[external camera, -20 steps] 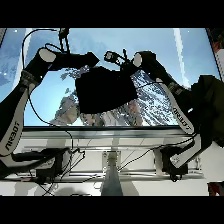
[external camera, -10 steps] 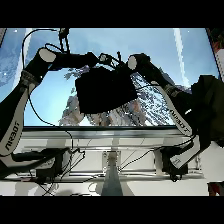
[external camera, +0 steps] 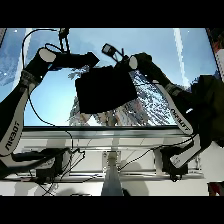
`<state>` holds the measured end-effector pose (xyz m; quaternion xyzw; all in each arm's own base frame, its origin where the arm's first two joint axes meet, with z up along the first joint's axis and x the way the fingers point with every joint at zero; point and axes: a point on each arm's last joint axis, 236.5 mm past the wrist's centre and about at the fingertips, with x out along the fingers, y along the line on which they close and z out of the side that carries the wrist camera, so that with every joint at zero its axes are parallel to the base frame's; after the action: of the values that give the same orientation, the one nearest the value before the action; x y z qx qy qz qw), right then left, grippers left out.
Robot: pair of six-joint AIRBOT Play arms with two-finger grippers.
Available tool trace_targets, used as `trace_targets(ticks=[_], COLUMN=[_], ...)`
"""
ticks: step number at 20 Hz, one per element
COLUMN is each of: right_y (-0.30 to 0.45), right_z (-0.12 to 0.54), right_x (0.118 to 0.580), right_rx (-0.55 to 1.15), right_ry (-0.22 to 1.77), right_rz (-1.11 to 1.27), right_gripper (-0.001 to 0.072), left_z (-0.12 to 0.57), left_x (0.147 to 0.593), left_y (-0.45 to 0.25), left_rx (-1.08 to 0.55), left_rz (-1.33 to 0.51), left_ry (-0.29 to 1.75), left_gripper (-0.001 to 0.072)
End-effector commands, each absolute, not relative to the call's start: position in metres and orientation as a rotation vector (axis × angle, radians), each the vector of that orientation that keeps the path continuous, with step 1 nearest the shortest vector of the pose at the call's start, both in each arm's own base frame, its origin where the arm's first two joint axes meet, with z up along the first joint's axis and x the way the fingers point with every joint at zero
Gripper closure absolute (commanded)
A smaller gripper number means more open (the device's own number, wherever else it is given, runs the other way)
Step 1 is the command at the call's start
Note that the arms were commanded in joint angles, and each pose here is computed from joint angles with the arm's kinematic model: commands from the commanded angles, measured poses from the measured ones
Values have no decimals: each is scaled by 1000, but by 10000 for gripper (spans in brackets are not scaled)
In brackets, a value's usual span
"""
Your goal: Fold the clothes and pants, and hang the long-sleeved shirts on hangers.
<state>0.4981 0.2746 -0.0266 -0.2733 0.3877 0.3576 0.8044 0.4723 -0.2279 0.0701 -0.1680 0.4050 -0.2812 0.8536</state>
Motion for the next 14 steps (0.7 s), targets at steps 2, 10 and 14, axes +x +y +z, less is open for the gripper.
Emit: trace_targets(ticks=[2,10,14], right_y=[176,106,138], right_z=[-42,-54,-41], right_x=[514,480,483], right_rx=[-189,191,336], right_ry=[1081,1349,1325], right_rz=[422,287,362], right_gripper=[694,1,13], left_z=[70,70,70], left_x=[473,473,473], left_y=[-227,-228,-228], left_rx=[-354,-354,-354], left_rz=[-590,-591,-591], left_ry=[852,852,852], left_gripper=[1,2,1])
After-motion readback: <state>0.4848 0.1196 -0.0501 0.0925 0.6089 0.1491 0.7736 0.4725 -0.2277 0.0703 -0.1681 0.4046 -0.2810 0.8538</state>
